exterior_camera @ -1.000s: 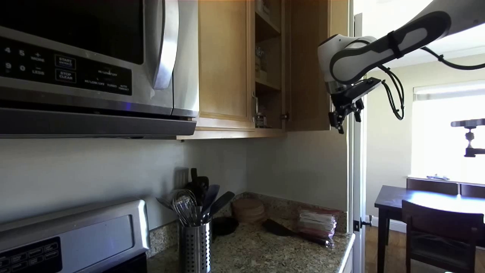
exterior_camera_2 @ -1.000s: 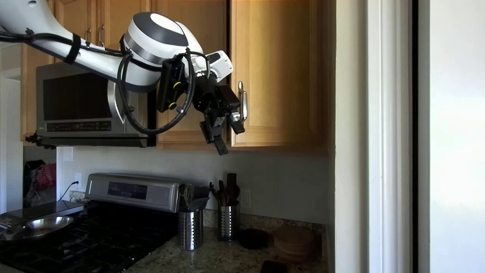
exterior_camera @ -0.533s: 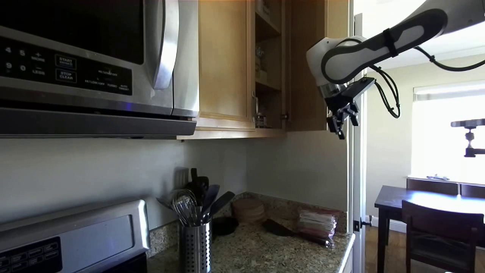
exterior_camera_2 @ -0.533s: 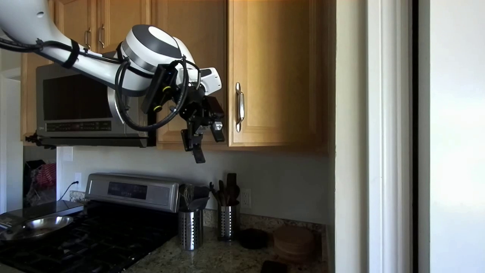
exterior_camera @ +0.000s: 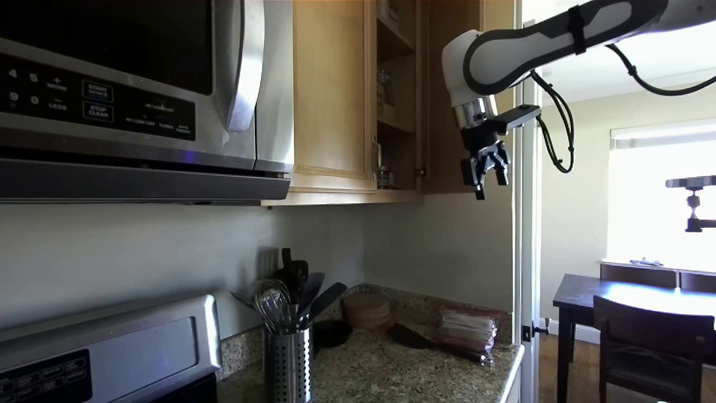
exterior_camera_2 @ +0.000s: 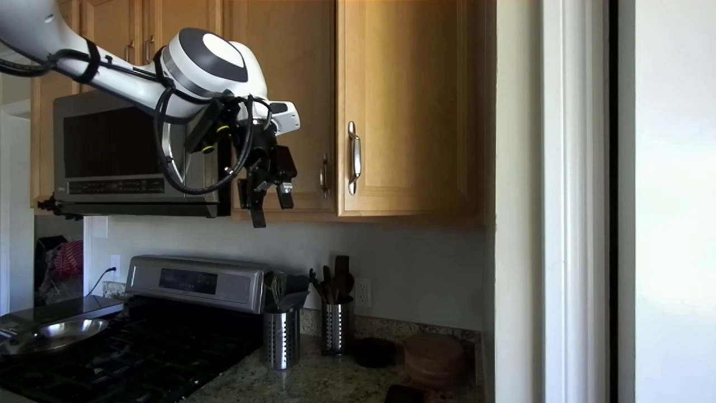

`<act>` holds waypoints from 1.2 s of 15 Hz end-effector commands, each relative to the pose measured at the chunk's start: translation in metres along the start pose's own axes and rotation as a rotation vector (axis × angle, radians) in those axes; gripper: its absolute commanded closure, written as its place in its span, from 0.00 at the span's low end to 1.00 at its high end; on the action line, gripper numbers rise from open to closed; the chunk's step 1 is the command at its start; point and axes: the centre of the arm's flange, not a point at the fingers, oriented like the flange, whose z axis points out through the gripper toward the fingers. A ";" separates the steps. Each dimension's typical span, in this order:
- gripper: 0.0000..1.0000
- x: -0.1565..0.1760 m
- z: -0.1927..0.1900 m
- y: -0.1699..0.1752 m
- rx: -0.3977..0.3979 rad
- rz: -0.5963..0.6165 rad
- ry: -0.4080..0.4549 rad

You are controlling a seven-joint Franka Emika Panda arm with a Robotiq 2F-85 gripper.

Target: Open the cabinet door on the right

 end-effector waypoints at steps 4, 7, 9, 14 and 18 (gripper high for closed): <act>0.00 0.021 -0.026 -0.016 -0.005 0.095 0.221; 0.00 0.048 -0.020 -0.012 -0.021 0.192 0.328; 0.00 0.065 -0.012 -0.009 -0.040 0.255 0.377; 0.40 0.093 0.015 0.000 -0.107 0.356 0.408; 0.67 0.102 0.024 0.008 -0.206 0.444 0.447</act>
